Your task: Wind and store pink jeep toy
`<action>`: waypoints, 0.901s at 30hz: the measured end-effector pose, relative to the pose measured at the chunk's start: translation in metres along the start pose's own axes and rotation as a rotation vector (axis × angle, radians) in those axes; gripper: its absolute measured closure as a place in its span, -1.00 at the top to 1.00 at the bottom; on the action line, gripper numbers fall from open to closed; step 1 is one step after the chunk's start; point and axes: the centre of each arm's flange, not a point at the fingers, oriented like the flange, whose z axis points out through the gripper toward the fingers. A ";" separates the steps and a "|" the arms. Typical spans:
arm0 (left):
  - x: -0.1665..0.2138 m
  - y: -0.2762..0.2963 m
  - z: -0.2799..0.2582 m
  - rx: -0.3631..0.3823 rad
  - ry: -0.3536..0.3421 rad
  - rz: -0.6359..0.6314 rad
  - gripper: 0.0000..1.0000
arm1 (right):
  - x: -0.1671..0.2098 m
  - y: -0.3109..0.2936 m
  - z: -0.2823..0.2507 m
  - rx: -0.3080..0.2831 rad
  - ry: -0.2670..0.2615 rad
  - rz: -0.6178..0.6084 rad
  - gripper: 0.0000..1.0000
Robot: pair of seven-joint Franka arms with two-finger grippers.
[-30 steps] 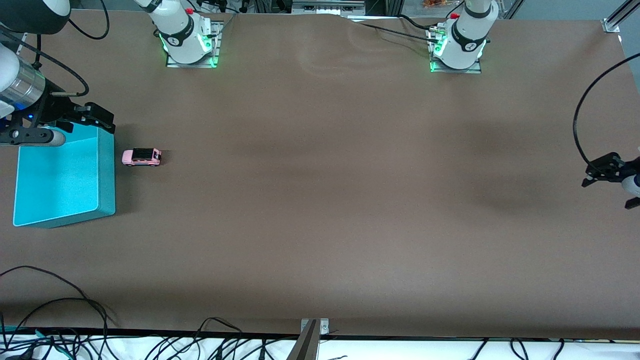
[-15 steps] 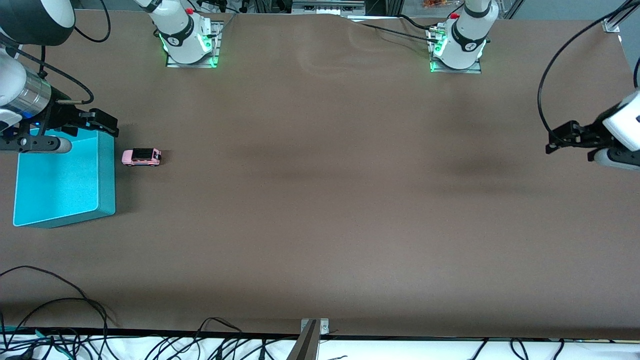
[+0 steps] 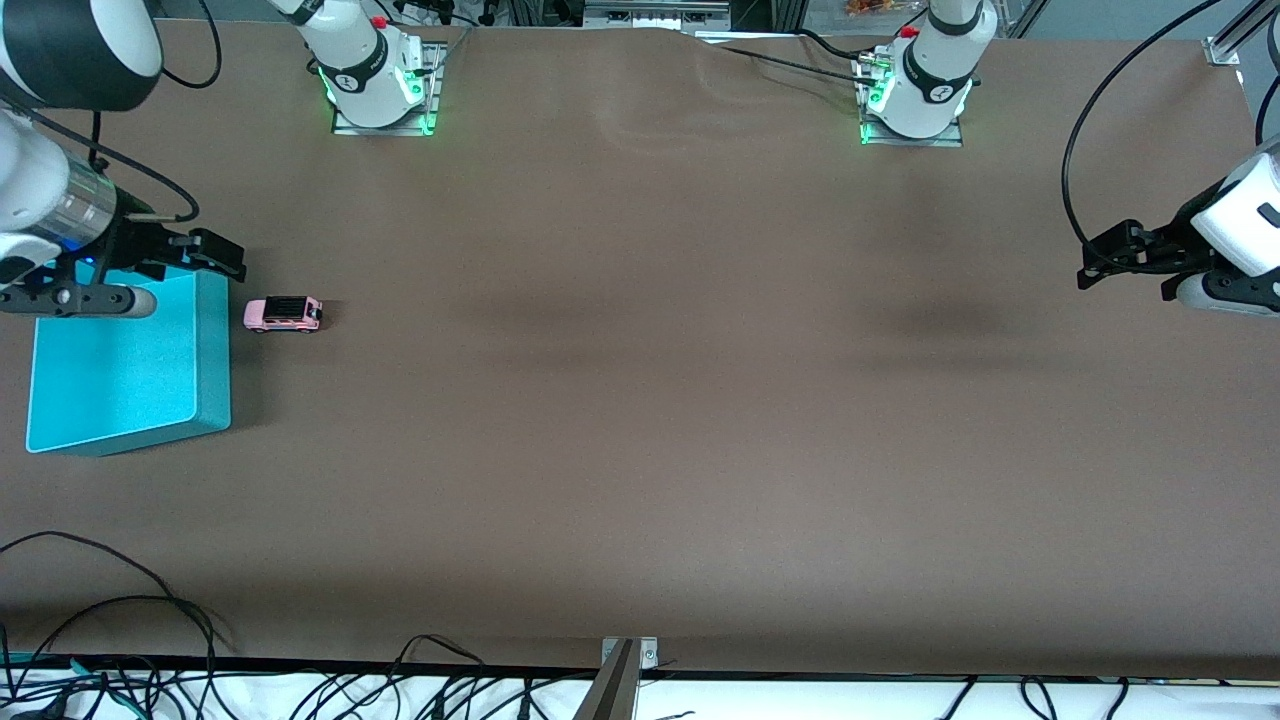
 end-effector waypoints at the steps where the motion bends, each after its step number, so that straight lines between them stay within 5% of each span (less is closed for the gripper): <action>1: 0.000 0.002 -0.001 0.000 -0.001 -0.003 1.00 | 0.001 0.000 0.006 0.000 0.005 0.000 1.00; 22: -0.001 0.018 -0.012 0.000 -0.002 -0.007 1.00 | -0.019 -0.002 0.157 0.002 0.013 -0.006 1.00; 27: -0.004 0.022 -0.007 -0.005 -0.046 0.000 1.00 | -0.031 0.005 0.193 0.004 0.023 0.006 1.00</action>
